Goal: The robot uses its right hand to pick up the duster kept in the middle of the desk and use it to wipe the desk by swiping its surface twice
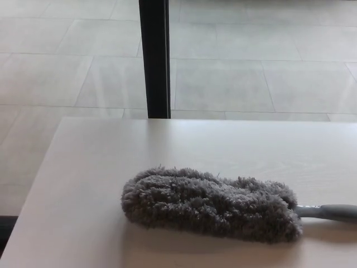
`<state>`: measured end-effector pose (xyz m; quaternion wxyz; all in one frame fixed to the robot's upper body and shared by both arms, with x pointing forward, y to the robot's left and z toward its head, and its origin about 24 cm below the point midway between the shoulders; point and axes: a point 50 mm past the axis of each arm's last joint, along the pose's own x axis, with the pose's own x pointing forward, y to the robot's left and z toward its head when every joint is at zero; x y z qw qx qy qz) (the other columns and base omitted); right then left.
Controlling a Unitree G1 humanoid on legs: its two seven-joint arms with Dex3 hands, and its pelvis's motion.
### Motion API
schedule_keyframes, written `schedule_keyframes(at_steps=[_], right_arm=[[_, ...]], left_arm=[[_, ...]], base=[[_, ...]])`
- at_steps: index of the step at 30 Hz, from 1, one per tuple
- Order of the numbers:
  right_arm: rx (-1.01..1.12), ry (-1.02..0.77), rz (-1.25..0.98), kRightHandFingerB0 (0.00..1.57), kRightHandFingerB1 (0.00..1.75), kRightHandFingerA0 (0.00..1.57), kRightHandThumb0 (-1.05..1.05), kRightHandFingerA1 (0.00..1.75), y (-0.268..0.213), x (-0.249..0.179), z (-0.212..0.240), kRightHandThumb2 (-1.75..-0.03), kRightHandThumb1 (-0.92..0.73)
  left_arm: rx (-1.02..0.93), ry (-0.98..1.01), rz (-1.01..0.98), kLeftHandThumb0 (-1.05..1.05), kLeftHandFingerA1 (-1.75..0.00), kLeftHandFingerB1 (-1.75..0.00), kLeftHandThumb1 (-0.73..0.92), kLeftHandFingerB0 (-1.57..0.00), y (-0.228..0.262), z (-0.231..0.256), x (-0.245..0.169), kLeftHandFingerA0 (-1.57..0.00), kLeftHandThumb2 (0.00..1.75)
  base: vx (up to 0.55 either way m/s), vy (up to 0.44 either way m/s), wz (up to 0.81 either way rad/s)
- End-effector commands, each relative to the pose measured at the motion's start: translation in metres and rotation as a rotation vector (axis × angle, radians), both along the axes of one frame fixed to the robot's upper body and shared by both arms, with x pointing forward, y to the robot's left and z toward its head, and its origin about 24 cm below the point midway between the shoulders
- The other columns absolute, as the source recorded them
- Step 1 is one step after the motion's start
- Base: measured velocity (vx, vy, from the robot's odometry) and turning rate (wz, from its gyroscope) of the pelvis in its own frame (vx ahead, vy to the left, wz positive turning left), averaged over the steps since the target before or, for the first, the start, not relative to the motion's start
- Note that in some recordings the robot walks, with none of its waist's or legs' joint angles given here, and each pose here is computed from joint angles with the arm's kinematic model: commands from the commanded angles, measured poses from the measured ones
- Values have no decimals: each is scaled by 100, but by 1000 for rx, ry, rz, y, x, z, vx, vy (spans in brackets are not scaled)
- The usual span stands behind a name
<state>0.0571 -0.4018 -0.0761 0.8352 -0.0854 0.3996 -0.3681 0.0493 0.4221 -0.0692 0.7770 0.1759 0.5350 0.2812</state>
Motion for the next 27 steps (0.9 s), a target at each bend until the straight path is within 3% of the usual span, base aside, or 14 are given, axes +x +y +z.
schedule_keyframes(at_steps=[1, 7, 10, 11, 13, 15, 17, 18, 19, 20, 21, 22, 26, 27], right_arm=[[-77, -306, -281, 15, 65, 66, -75, 109, -38, 19, 41, -61, -68], [-112, -579, -336, 0, 48, 68, -87, 119, -67, 73, 102, -104, -58], [-138, -720, -231, 0, 58, 78, -82, 127, -64, 112, 144, -63, -73], [-155, -750, -178, 0, 51, 35, -78, 117, -61, 119, 153, -62, -74], [-226, -850, 26, 5, 37, 57, -75, 76, -42, 156, 192, -94, -61], [-349, -845, 85, 10, 38, 94, -85, 97, -19, 179, 211, -91, -62], [-349, -890, 204, 7, 38, 91, -75, 88, 1, 195, 225, -90, -59], [-306, -945, 248, 17, 28, 60, -69, 57, 12, 203, 229, -61, -67], [-320, -947, 362, 13, 40, 29, -77, 49, 33, 216, 238, -88, -57], [-299, -963, 425, 22, 28, 50, -72, 48, 47, 224, 242, -60, -64], [-321, -957, 549, 17, 40, 27, -72, 49, 71, 233, 245, -85, -53], [-332, -964, 669, 22, 28, 26, -66, 39, 91, 240, 244, -59, -64], [-370, -911, 864, 17, 41, 22, -76, 53, 123, 246, 237, -88, -51], [-384, -894, 929, 28, 29, 22, -68, 45, 139, 249, 232, -58, -60]], left_arm=[[-23, -25, 66, -50, -64, -49, 72, -58, 4, 3, 0, -68, 61], [-22, -30, 50, -49, -68, -53, 72, -61, 1, 1, 5, -69, 61], [-5, -22, 41, -51, -69, -52, 71, -62, 2, 2, 5, -69, 61], [-10, -38, 52, -49, -72, -54, 71, -63, 2, 2, 5, -70, 61], [-12, -41, 49, -51, -67, -52, 71, -60, 3, 3, 7, -66, 61], [-15, -45, 41, -52, -67, -53, 72, -59, 4, 4, 8, -67, 62], [-12, -39, 33, -52, -67, -52, 72, -59, 4, 5, 9, -68, 61], [-8, -33, 13, -52, -68, -52, 73, -60, 4, 5, 10, -70, 61], [-18, -48, 25, -52, -68, -53, 72, -60, 4, 5, 11, -70, 61], [-18, -43, 22, -51, -66, -53, 72, -61, 4, 5, 11, -71, 61], [-16, -43, 18, -52, -65, -53, 72, -62, 4, 5, 12, -72, 61], [-22, -51, 21, -52, -65, -52, 72, -61, 4, 6, 12, -71, 61], [-23, -56, 21, -52, -66, -52, 72, -62, 4, 6, 13, -71, 61], [-24, -59, 26, -51, -65, -51, 72, -61, 4, 5, 12, -70, 61]], base=[[0, 0, 0], [0, 0, 0], [0, 0, 0], [0, 0, 0], [0, 0, 0], [0, 0, 0], [0, 0, 0], [0, 0, 0], [0, 0, 0], [0, 0, 0], [0, 0, 0], [0, 0, 0], [0, 0, 0], [0, 0, 0]])
